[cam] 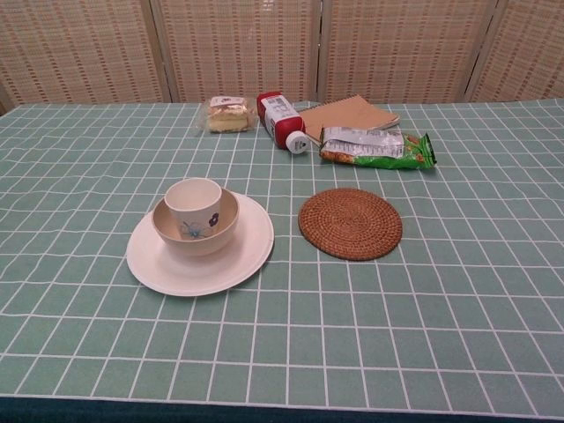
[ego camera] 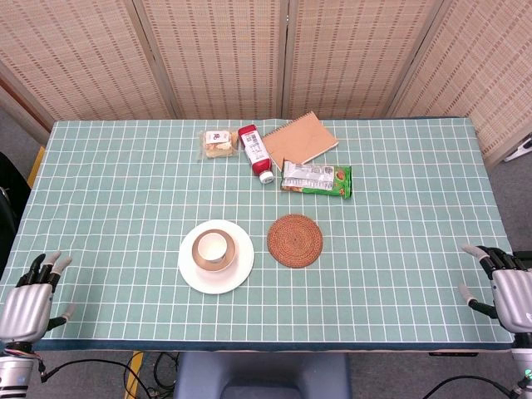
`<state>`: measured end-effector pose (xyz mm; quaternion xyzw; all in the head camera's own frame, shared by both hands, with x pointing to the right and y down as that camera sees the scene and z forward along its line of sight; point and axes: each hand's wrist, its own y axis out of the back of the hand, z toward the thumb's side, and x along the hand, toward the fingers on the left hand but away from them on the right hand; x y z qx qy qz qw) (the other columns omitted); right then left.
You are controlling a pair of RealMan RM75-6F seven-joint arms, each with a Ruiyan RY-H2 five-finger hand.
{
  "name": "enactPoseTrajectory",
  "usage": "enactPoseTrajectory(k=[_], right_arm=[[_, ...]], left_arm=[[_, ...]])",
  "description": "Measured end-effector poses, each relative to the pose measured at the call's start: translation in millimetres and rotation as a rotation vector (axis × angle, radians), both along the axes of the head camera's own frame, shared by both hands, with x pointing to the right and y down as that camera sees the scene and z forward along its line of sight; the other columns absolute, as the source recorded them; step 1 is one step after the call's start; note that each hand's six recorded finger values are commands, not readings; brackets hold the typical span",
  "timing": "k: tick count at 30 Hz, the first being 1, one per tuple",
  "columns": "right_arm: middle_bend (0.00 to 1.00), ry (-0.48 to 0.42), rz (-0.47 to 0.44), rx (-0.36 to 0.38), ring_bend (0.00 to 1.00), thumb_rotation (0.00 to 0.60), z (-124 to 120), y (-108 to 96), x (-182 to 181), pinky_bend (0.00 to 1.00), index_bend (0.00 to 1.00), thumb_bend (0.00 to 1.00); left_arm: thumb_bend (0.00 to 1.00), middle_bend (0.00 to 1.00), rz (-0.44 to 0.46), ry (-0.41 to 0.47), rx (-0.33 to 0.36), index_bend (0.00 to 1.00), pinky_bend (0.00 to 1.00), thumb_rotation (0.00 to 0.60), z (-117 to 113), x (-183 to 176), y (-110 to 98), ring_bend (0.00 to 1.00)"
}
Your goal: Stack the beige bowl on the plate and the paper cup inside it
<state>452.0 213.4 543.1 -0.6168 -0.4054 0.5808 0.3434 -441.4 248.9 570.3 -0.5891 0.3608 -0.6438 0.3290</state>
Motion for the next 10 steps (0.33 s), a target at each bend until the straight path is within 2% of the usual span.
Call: enactPoseTrajectory(k=[3, 7, 10], right_arm=[[0.27, -0.002, 0.003, 0.0, 0.2, 0.6, -1, 3, -1, 0.26, 0.23, 0.28], [0.27, -0.002, 0.004, 0.007, 0.2, 0.6, -3, 4, -1, 0.26, 0.23, 0.28], [0.27, -0.002, 0.007, 0.01, 0.2, 0.6, -4, 5, 0, 0.26, 0.23, 0.28]], left_arm=[[0.24, 0.0, -0.007, 0.021, 0.035, 0.14, 0.24, 0.6, -3, 6, -4, 0.03], [0.24, 0.0, -0.024, 0.061, 0.12, 0.14, 0.24, 0.6, -10, 14, -15, 0.03], [0.24, 0.0, -0.025, 0.074, 0.14, 0.14, 0.24, 0.6, -11, 17, -19, 0.03]])
